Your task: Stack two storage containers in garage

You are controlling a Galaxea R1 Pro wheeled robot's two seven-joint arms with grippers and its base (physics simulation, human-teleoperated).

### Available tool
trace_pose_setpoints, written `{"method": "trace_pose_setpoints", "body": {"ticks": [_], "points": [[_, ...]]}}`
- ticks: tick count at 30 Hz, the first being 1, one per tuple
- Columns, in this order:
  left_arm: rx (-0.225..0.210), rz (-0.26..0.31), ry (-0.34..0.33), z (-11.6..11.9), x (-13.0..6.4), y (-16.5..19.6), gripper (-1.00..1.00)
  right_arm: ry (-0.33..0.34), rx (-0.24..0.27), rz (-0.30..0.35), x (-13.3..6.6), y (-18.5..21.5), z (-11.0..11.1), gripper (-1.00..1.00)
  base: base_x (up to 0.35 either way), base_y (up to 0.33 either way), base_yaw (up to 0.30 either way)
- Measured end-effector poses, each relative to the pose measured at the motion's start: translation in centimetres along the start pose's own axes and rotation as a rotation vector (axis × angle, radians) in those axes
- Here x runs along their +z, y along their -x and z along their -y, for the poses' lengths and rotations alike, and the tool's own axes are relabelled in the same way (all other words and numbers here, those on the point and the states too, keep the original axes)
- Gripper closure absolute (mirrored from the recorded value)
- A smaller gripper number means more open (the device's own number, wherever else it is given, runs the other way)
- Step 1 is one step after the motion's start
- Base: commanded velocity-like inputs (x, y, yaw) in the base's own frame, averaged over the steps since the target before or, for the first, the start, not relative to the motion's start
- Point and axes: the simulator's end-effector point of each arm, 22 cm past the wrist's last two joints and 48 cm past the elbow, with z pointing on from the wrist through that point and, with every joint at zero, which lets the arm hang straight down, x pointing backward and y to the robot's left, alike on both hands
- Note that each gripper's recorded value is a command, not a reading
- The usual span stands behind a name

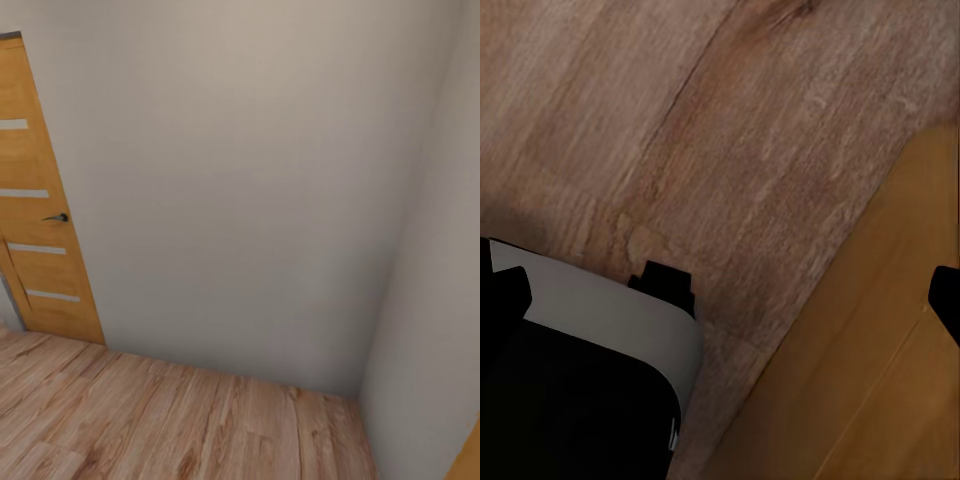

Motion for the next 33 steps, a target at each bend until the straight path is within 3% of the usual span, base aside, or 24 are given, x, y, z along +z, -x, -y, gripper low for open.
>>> {"method": "trace_pose_setpoints", "body": {"ticks": [33], "points": [[0.0, 0.005, 0.002, -0.04, 0.0, 0.12, -1.0, 0.0, -0.001, 0.0, 0.01, 0.02, -0.01, -1.0, 0.231, 0.0, 0.271]]}}
